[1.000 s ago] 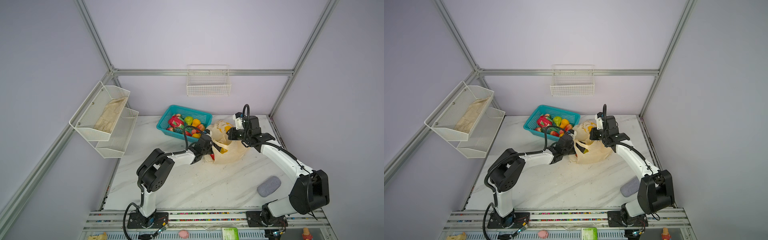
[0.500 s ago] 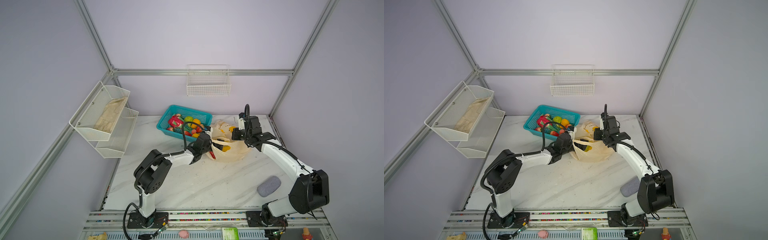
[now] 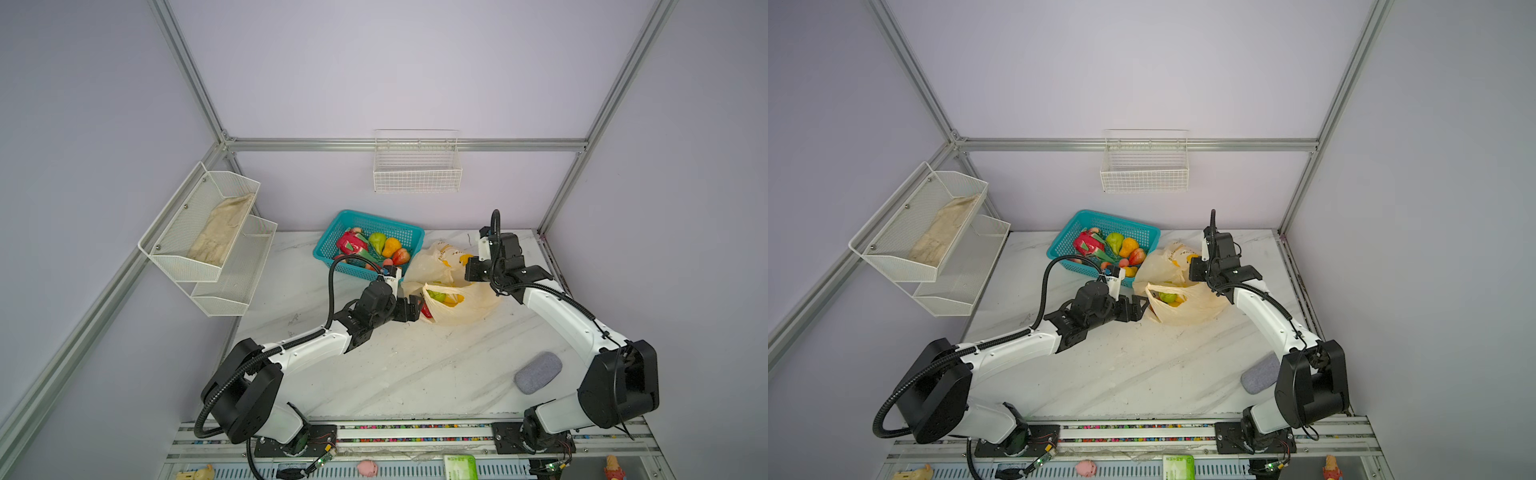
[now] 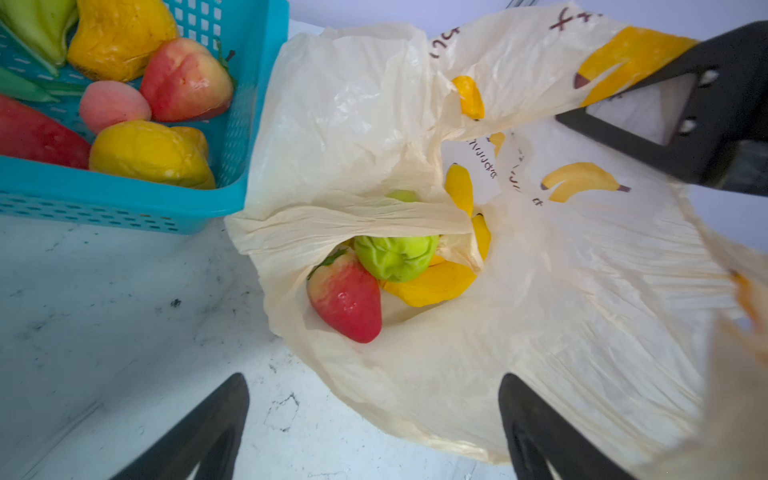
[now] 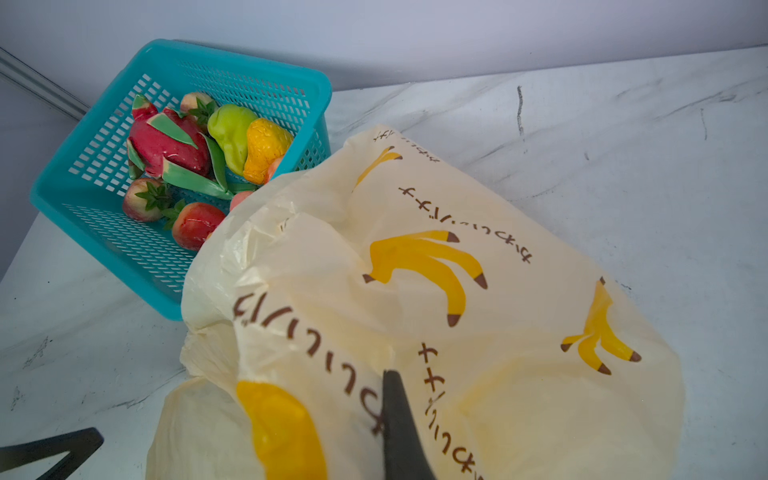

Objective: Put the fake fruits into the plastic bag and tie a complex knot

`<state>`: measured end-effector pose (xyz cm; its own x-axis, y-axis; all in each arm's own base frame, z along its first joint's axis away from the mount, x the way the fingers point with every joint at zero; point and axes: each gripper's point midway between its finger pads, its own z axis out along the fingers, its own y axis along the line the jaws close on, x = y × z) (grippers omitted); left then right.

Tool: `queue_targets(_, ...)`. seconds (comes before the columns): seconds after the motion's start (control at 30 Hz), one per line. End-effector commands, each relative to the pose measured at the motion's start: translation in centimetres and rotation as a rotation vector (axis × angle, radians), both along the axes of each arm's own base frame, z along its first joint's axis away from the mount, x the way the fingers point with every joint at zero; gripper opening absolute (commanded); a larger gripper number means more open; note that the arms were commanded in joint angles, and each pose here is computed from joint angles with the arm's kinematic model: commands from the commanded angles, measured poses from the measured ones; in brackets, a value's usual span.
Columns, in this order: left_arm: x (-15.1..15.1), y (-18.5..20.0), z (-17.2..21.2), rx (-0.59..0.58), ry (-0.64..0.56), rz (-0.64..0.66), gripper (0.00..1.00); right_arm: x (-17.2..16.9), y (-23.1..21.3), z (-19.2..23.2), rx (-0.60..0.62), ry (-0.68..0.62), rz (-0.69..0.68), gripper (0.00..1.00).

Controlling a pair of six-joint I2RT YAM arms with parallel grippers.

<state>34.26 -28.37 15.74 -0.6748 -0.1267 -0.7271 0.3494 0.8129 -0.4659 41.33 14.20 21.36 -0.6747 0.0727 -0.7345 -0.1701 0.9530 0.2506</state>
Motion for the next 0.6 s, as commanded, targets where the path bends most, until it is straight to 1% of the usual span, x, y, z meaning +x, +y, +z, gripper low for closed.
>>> queue_targets(0.0, 1.7, -0.6, 0.1, -0.046, 0.048, 0.005, 0.91, 0.1, -0.3, 0.8, 0.002, -0.015, -0.008, 0.00)
queue_targets(0.1, 2.9, -1.8, -0.5, -0.052, 0.070, -0.015, 0.83, 0.0, -0.4, 0.9, -0.002, -0.018, -0.012, 0.00)
queue_targets(0.23, 3.8, -3.8, -1.0, -0.089, 0.097, -0.075, 0.66, 0.2, -0.7, 1.0, -0.020, -0.026, -0.021, 0.00)
queue_targets(0.4, 3.6, -5.2, -0.9, -0.136, 0.097, -0.132, 0.39, 0.7, -1.1, 0.7, -0.051, -0.026, -0.035, 0.00)
queue_targets(0.43, 3.3, -5.3, -0.9, -0.145, 0.098, -0.145, 0.30, 0.9, -1.3, 0.7, -0.060, -0.029, -0.042, 0.00)
queue_targets(0.53, 1.3, -5.7, -0.5, -0.183, 0.081, -0.193, 0.10, 1.3, -2.0, 1.5, -0.091, -0.051, -0.067, 0.00)
queue_targets(0.57, 0.4, -5.8, -0.4, -0.193, 0.069, -0.210, 0.05, 1.4, -2.2, 1.7, -0.102, -0.057, -0.074, 0.00)
